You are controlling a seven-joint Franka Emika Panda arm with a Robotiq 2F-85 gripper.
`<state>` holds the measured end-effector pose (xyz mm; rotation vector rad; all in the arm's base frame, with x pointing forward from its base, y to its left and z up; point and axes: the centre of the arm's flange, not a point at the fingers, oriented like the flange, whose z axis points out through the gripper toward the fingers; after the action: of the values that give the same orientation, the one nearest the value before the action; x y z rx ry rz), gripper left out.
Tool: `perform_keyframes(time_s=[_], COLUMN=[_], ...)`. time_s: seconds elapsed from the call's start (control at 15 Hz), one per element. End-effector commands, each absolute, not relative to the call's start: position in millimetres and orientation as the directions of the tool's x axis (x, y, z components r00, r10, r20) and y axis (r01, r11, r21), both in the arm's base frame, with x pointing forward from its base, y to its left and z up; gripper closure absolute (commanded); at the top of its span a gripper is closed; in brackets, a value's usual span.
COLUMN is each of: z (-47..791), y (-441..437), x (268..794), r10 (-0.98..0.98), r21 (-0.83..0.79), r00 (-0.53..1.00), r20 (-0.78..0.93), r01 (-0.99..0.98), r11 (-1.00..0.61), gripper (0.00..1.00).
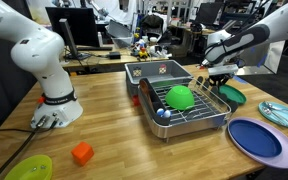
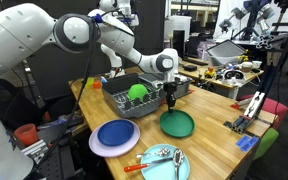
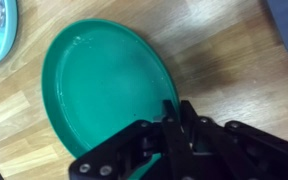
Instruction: Pick up the green plate from the dish rack and put it on the table.
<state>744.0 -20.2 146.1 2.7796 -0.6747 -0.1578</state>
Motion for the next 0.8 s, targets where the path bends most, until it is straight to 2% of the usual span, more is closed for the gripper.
perform_keyframes(time_s=[0.0,0.47,0.53,0.73], z=[148,205,222,269], y=[-23,-20,-19,-16], x=[754,752,751,745], r10=[-0.489,-0.498,-0.502,-0.504], r21=[0.290,0.232,0.214,0.162], r00=[0.871,0.865,0.861,0.854], r20=[-0.053,0.061,0.083,0.129], r01=[-0.455,-0.498,-0.507,-0.520], r11=[-0.842,-0.836,-0.835,-0.839], gripper=[0.56,0.06,0.01,0.00])
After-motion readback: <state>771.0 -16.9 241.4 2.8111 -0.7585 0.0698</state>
